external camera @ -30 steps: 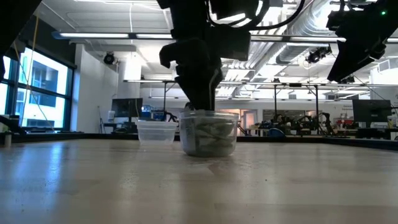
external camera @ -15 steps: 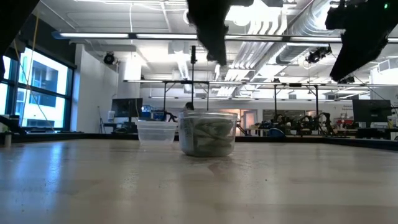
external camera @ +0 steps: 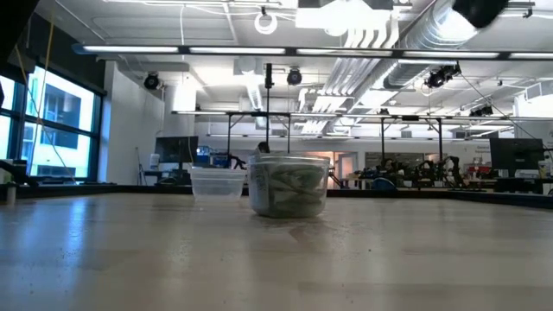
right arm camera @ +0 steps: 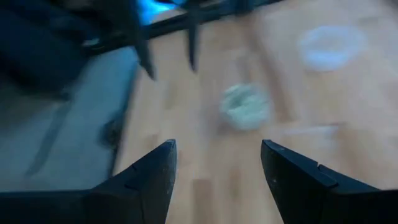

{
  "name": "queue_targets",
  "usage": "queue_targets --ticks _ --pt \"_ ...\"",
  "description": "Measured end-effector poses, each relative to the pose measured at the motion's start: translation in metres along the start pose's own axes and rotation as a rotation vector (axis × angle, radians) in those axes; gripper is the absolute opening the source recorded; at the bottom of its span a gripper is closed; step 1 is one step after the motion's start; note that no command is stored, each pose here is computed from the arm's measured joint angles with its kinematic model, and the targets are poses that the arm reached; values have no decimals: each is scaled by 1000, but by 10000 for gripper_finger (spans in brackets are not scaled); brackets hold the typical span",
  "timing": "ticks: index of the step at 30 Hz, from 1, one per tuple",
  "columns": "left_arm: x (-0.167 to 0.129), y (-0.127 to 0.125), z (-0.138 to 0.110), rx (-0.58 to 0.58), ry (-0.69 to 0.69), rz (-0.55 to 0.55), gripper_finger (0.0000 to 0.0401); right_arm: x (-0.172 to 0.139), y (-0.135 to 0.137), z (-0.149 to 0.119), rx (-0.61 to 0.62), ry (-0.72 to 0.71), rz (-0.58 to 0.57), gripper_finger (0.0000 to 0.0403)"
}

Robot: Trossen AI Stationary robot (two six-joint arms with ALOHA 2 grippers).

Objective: Pick and place items into bin
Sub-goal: Return to Home Position

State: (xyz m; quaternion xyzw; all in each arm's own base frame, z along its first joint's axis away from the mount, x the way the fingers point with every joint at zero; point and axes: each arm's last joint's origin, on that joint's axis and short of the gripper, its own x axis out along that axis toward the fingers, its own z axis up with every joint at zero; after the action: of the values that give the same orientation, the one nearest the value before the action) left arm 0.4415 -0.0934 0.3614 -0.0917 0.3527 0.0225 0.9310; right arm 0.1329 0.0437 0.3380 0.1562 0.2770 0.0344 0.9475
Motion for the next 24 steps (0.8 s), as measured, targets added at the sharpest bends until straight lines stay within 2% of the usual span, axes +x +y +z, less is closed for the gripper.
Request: queue_targets --ticks 3,5,6,8,9,11,13,16,19,24 --pt "40 1 -19 6 -1 -175 218 13 -14 -36 26 -8 172 224" --pt "48 18 -23 16 9 -257 216 3 -24 -44 56 -86 252 225" --pt "43 31 -24 13 13 -259 216 -9 -28 -42 66 -171 272 224" --pt "15 52 -23 -6 -37 -216 214 -25 -37 -47 81 -297 252 225" --pt "1 61 -24 -17 -87 -205 214 -28 -42 -54 106 -317 239 225" --pt "-21 72 -31 -18 -225 -256 214 -25 -51 -73 153 -313 233 225" --pt "-30 81 -56 -11 -302 -312 216 -22 -54 -81 148 -379 301 225" --pt "-49 91 -95 -35 -370 -312 217 -24 -54 -78 74 -582 390 225" --pt "-81 101 -124 -64 -436 -275 218 -12 -61 -87 70 -562 314 225" --pt "-119 123 -182 -94 -435 -209 218 -13 -67 -86 55 -649 203 224"
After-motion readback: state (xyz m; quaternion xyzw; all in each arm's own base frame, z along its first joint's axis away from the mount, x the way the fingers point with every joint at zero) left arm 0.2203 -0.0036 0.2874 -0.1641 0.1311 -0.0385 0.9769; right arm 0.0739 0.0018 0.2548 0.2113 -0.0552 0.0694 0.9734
